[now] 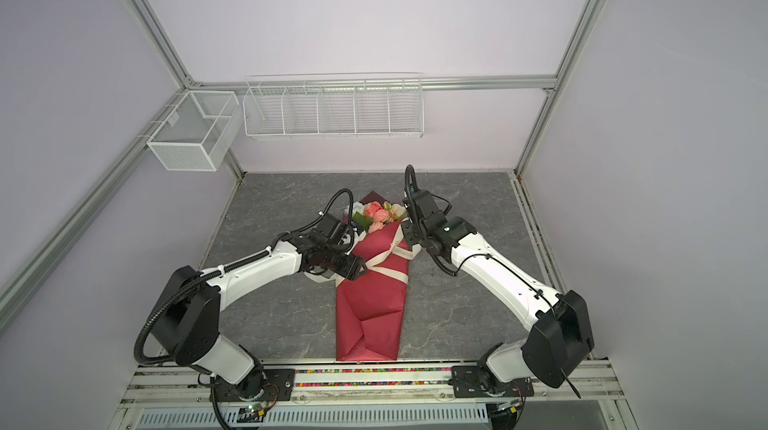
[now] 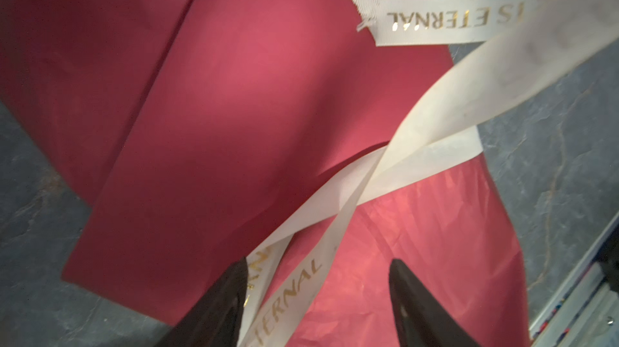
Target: Tie the bouquet of fake flowers
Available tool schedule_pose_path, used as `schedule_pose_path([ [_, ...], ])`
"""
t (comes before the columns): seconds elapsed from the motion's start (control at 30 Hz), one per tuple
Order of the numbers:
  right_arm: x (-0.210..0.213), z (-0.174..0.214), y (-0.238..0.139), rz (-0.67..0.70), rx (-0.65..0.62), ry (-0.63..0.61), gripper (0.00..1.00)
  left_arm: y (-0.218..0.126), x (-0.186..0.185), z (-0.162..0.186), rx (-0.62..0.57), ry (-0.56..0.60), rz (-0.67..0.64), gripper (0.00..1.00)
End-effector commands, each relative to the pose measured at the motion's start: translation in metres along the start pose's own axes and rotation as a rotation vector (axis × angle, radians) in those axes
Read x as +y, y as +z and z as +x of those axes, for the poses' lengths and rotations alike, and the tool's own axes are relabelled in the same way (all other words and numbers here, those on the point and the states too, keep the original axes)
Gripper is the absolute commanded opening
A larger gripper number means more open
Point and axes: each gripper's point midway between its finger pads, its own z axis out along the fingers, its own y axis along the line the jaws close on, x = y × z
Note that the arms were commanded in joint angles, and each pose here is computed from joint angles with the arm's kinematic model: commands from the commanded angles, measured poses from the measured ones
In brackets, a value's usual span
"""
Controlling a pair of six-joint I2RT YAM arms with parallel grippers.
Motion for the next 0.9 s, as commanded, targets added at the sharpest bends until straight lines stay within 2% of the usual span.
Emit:
schedule_pose_path([
  [0.0,0.005,-0.008,-0.009,-0.036,-0.019,0.006,0.07,-0.001,0.014,-0.005,0.034,0.089,-0.085,0.69],
  [0.23,0.008,-0.009,-0.005,-0.055,-0.021,0.013,0.08,0.017,0.015,0.005,0.14,0.107,-0.069,0.69],
  [0.53,0.016,-0.011,0.002,-0.099,-0.015,0.037,0.08,0.029,0.016,0.013,0.193,0.09,-0.058,0.58],
  [0.87,0.022,-0.006,0.009,-0.133,0.012,0.08,0.08,0.025,0.017,0.011,0.189,0.064,-0.075,0.3],
])
